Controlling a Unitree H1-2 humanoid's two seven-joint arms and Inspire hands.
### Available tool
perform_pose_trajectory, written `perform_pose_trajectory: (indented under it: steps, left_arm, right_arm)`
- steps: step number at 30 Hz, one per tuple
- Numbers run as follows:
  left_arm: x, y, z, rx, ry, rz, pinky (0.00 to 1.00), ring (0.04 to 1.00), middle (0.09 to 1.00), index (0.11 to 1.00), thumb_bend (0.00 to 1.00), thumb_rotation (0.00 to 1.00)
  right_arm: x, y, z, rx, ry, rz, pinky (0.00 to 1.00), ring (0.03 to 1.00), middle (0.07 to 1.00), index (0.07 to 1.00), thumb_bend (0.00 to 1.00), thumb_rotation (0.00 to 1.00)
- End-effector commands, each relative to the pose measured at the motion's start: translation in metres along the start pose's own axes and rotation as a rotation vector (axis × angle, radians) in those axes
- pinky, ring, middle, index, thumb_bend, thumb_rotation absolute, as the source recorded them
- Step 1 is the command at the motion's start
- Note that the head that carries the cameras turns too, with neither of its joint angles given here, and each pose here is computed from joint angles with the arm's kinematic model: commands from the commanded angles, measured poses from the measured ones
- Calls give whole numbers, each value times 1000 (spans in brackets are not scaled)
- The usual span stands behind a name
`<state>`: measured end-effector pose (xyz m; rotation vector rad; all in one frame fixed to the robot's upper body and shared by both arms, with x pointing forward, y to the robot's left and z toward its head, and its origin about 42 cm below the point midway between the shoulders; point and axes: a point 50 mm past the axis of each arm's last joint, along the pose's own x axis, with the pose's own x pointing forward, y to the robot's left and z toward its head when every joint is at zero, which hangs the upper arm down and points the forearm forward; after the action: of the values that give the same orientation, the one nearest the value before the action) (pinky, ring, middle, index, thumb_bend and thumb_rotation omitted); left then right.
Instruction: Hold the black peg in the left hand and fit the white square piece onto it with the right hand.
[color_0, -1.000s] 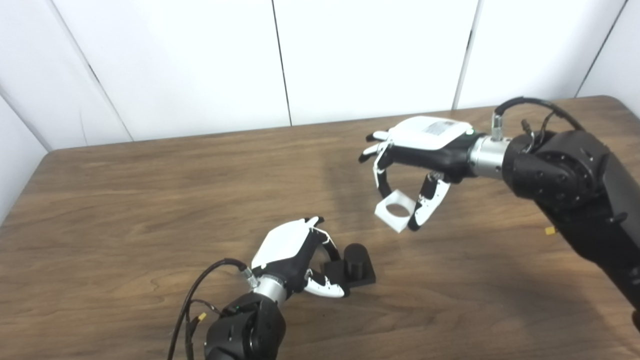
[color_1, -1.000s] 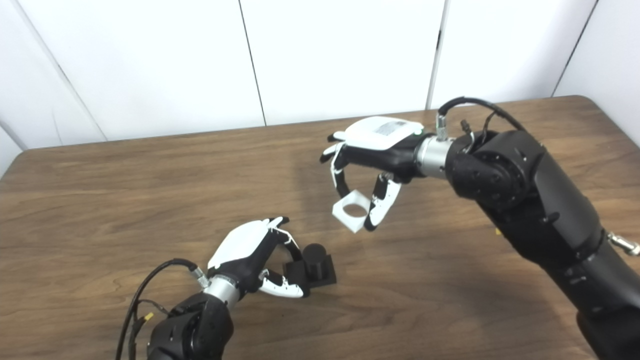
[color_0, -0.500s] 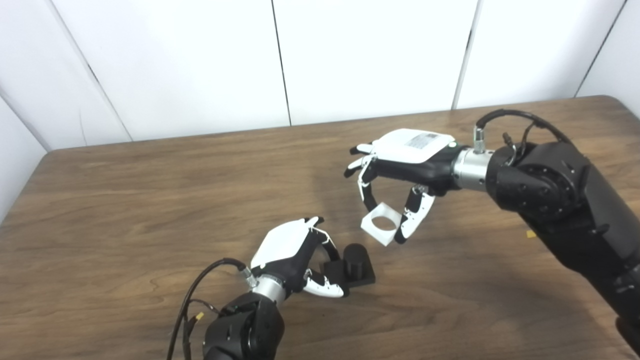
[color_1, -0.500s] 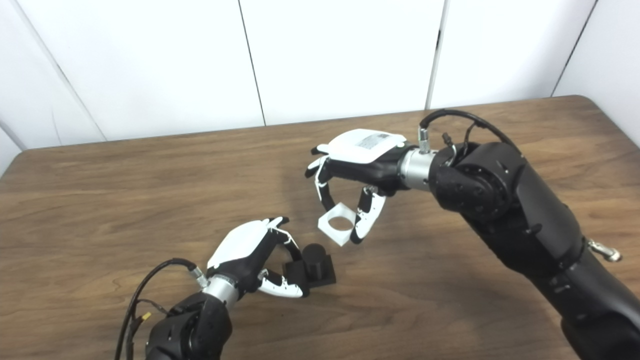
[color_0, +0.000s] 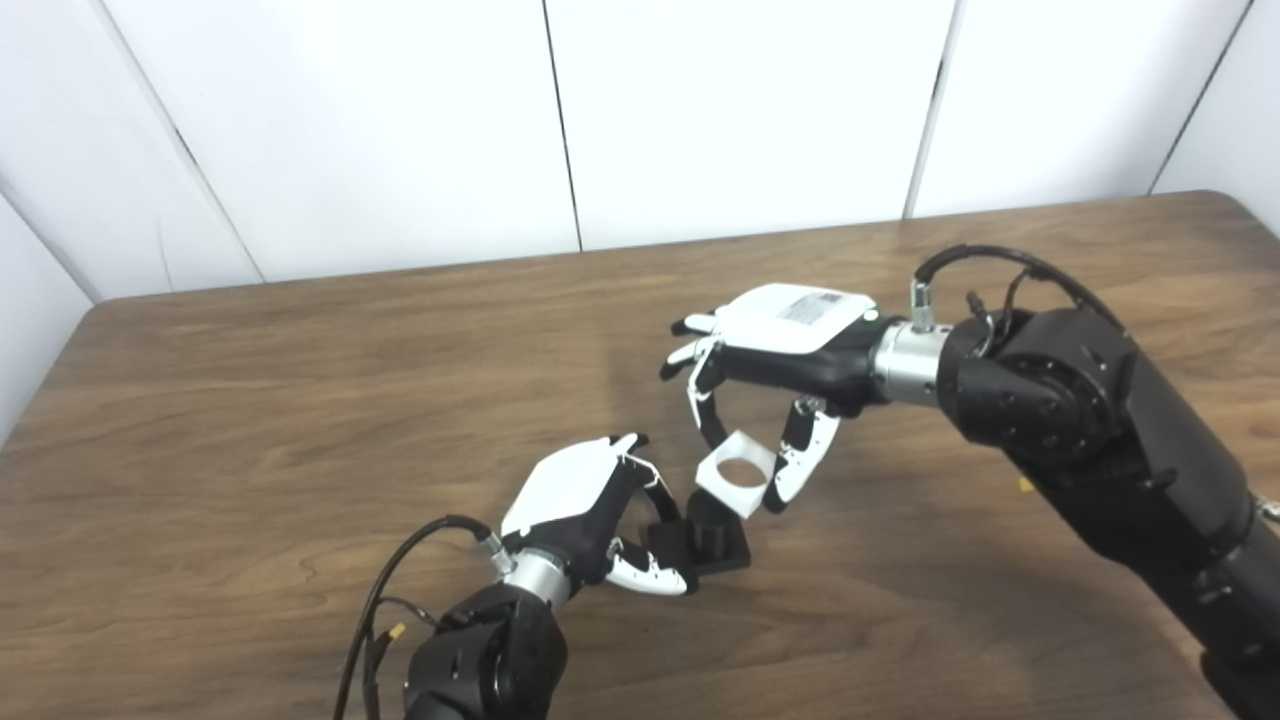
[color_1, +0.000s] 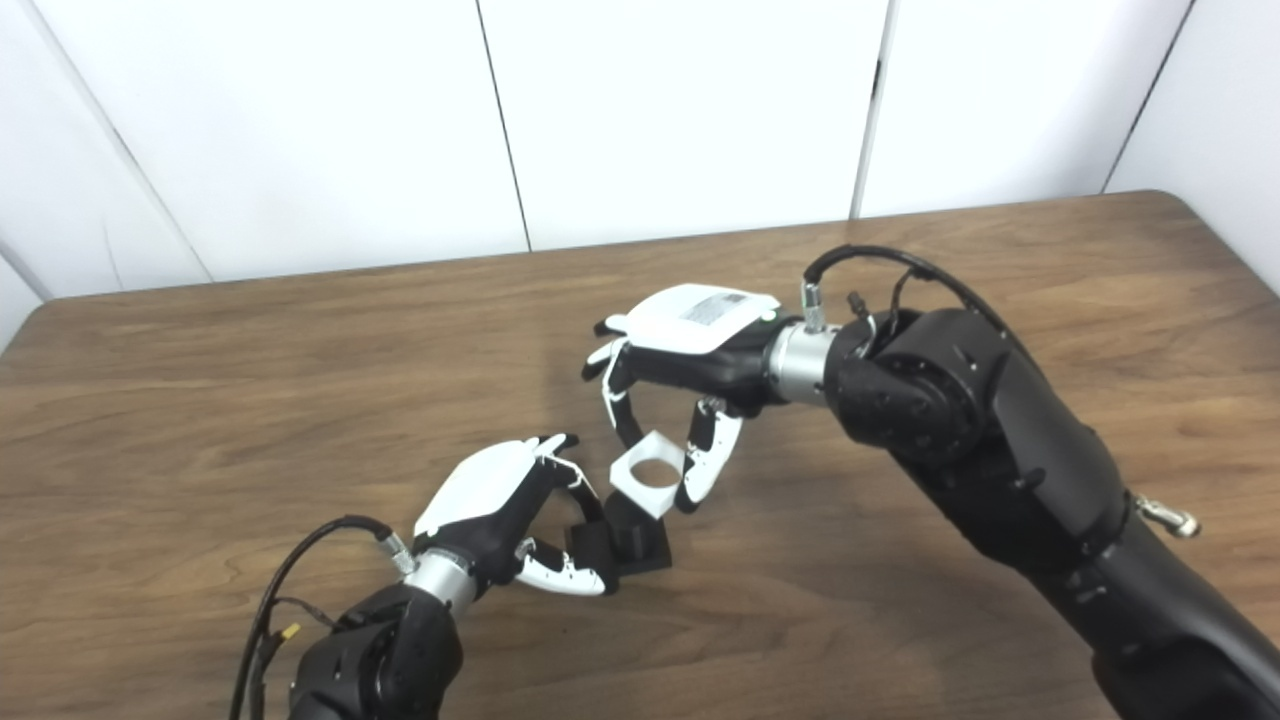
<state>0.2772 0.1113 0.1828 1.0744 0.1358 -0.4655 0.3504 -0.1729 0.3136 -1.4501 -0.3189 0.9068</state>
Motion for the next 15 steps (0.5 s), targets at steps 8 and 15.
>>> perform_pose_trajectory:
  steps: [8, 15]
  left_arm:
    - [3, -14, -17, 25, 68, -63, 1000, 1000, 978, 488, 524, 60]
    - [4, -14, -15, 29, 62, -61, 1000, 1000, 978, 488, 524, 60]
  right_arm:
    - [1, -12, 4, -44, -14, -69, 1000, 1000, 893, 487, 526, 141]
    - [7, -5, 8, -35, -29, -77, 1000, 1000, 891, 488, 525, 138]
